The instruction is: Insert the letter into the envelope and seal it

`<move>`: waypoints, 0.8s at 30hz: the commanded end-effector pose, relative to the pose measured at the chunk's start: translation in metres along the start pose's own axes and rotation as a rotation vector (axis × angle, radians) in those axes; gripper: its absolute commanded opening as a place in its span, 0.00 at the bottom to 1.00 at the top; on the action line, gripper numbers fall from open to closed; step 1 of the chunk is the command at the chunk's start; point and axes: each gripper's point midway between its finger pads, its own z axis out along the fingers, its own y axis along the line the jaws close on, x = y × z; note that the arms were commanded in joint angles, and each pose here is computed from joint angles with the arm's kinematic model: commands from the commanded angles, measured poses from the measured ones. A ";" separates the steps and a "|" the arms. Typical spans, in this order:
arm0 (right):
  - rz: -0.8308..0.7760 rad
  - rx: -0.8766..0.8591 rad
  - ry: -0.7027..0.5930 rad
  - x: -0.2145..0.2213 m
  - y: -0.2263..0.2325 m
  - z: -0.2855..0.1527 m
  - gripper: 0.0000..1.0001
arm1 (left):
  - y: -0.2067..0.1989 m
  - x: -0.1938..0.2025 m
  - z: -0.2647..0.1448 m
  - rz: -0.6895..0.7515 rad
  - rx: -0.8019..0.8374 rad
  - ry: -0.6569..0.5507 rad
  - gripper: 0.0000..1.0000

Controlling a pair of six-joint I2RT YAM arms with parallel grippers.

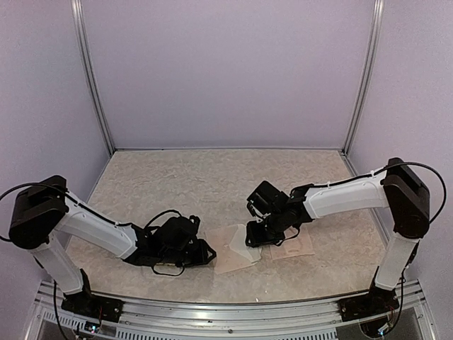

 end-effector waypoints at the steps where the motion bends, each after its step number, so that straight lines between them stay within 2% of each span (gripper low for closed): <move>1: -0.007 0.015 0.011 0.001 0.000 0.006 0.40 | 0.003 0.003 0.007 0.012 -0.007 0.013 0.28; 6: -0.011 0.002 0.031 0.006 0.002 0.012 0.39 | 0.003 0.005 0.011 0.013 0.000 0.021 0.27; 10: -0.019 -0.008 0.043 0.008 0.006 0.016 0.34 | 0.003 0.007 0.014 0.016 0.000 0.032 0.25; 24: -0.034 -0.036 0.065 0.010 0.027 0.024 0.32 | 0.001 0.009 0.017 0.016 0.006 0.040 0.24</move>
